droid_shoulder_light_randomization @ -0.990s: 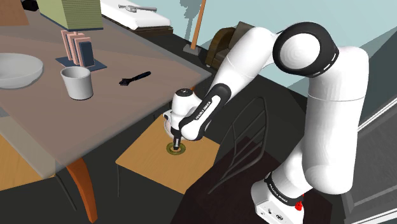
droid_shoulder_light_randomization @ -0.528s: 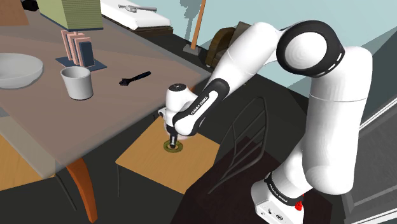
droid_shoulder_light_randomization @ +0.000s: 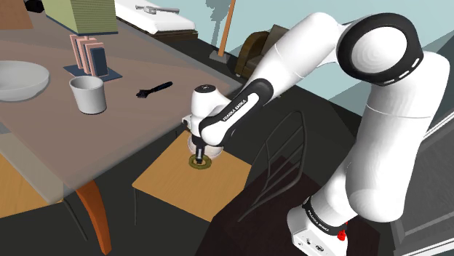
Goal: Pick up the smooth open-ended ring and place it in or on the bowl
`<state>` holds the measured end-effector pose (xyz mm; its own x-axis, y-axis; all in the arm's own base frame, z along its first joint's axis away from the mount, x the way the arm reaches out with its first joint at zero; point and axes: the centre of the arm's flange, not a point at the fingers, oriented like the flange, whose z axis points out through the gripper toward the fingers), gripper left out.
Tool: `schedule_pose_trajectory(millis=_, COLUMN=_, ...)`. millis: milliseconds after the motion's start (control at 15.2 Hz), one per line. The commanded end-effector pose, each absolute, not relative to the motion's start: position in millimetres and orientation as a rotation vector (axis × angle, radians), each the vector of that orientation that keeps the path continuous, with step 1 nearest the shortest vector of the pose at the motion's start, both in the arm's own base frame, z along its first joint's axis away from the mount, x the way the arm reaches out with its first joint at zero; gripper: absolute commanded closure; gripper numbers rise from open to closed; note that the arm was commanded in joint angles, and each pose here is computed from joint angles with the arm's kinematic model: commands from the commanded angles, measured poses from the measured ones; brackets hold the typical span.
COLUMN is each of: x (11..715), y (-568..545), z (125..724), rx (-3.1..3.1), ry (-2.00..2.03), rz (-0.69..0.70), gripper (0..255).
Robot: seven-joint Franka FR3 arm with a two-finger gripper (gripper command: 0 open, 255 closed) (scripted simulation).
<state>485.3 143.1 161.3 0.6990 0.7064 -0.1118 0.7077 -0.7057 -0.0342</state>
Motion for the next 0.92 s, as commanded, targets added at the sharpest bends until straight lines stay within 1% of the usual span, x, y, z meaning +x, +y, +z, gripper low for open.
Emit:
schedule_pose_trajectory(millis=0, x=486, y=143, z=172, rx=2.885, ry=1.201, rz=-0.183, gripper=255)
schedule_pose_trajectory(millis=726, x=486, y=143, z=230, rx=2.885, ry=1.201, rz=-0.183, gripper=255)
schedule_pose_trajectory(millis=858, x=503, y=122, z=233, rx=2.885, ry=1.201, rz=-0.183, gripper=255)
